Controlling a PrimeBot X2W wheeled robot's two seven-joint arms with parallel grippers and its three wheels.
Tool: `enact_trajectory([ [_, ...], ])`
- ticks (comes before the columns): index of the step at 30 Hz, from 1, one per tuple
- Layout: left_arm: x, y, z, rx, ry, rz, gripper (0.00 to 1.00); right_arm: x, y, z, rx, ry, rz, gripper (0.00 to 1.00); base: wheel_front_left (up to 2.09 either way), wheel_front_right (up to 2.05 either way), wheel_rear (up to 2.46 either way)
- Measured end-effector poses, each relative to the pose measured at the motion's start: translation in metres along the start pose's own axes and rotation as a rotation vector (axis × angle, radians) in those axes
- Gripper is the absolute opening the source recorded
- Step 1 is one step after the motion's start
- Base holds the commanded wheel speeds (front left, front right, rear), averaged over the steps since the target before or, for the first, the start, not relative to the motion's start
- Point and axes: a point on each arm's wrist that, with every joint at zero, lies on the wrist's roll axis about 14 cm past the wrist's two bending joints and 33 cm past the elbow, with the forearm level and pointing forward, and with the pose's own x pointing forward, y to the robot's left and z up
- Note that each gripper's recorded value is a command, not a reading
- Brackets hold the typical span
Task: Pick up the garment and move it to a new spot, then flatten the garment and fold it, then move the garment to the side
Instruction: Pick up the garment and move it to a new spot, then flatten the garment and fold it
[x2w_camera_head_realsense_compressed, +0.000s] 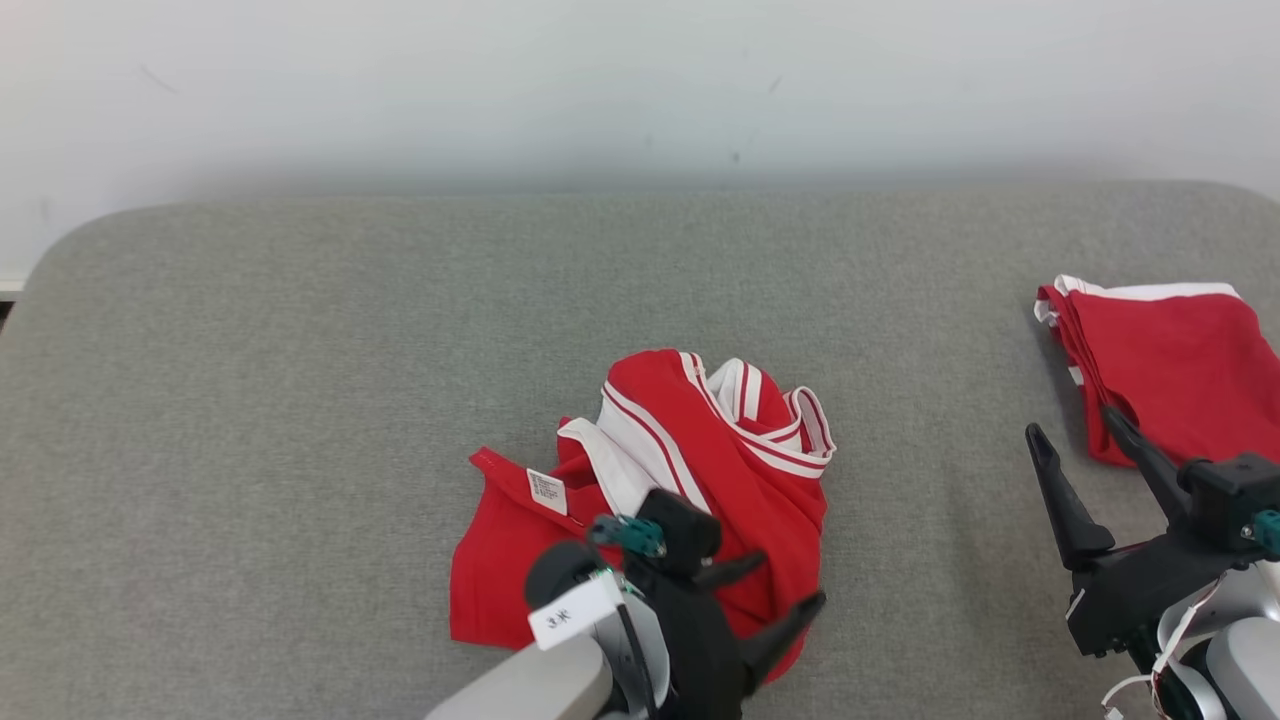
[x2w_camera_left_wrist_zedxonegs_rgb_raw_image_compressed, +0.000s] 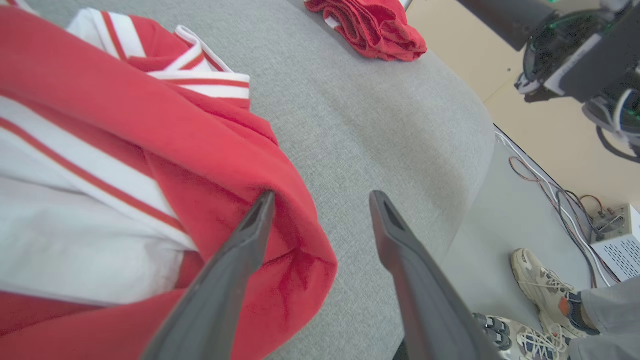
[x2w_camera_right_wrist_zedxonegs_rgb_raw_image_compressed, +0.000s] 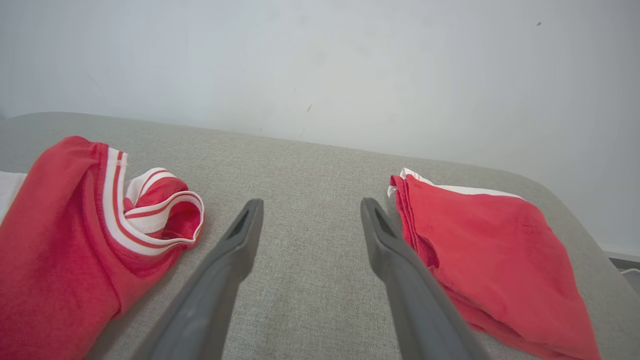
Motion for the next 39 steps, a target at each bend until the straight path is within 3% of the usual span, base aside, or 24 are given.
enact_trajectory([
  [8,-0.023,0.03,0.04,-0.008,-0.175,0.151,1.0,-0.006,0.016,-0.002,0.018,-0.007,0.032,1.0,0.0,0.0,0.0],
  [13,-0.055,0.071,0.034,-0.006,-0.204,0.308,1.0,-0.006,0.042,0.002,0.029,-0.019,0.101,1.0,0.0,0.0,0.0],
  [22,-0.106,0.108,0.042,0.041,-0.372,0.541,1.0,-0.003,0.075,0.003,0.042,-0.02,0.192,1.0,0.0,0.0,0.0],
  [30,-0.152,0.123,0.029,0.042,-0.47,0.666,1.0,-0.001,0.113,-0.003,0.039,0.027,0.302,1.0,0.0,0.0,0.0],
  [39,-0.205,0.143,-0.002,-0.048,-0.514,0.842,1.0,0.012,0.146,-0.002,0.011,0.085,0.399,1.0,0.0,0.0,0.0],
])
